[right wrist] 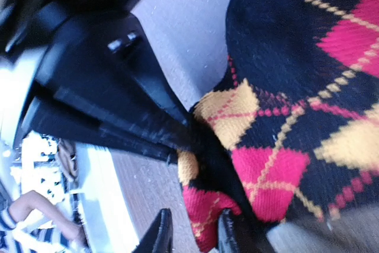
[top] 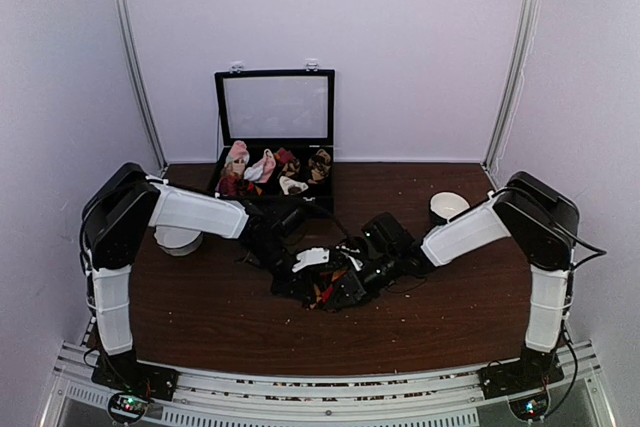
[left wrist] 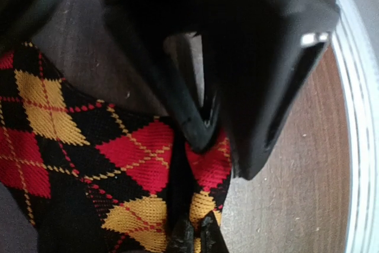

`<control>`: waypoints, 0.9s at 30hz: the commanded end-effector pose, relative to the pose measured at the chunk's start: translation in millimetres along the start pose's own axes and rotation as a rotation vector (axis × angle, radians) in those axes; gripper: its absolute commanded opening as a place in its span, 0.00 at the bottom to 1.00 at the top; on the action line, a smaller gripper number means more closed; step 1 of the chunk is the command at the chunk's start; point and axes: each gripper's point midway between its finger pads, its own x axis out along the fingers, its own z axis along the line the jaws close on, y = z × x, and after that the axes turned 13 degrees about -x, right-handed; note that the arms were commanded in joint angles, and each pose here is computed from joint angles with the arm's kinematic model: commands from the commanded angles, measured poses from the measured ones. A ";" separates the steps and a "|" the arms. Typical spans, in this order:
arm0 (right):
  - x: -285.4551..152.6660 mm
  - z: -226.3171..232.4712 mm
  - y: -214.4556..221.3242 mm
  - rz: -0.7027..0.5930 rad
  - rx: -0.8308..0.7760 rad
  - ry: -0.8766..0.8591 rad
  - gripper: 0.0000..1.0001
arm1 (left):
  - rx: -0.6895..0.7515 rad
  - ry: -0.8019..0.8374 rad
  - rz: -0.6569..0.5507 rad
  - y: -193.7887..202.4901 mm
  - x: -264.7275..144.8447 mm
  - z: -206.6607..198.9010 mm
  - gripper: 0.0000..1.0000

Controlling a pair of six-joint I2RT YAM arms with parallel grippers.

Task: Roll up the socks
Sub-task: Roll the sock at the center of the board.

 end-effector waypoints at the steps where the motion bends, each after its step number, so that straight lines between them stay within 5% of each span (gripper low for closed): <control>1: -12.8 -56.4 32.4 -0.014 0.100 0.301 0.32 | -0.177 0.106 0.022 13.9 5.7 4.4 0.00; 14: -70.5 -54.0 42.0 -0.147 0.017 0.519 0.43 | -0.384 0.150 0.117 34.5 13.4 24.5 0.00; 18: -100.4 -33.1 33.0 -0.246 -0.156 0.644 0.51 | -0.411 0.183 0.157 37.5 13.7 26.0 0.00; 19: -109.9 -24.2 29.3 -0.277 -0.235 0.707 0.67 | -0.417 0.186 0.163 38.1 13.6 26.8 0.00; 20: -120.8 -8.2 23.0 -0.324 -0.344 0.775 0.96 | -0.421 0.186 0.170 38.1 13.5 27.5 0.00; 23: -160.5 14.1 7.4 -0.484 -0.468 0.954 1.00 | -0.427 0.177 0.191 40.1 14.8 30.2 0.00; 27: -198.0 -7.7 -2.0 -0.639 -0.272 1.012 1.00 | -0.447 0.157 0.214 39.3 14.7 37.1 0.00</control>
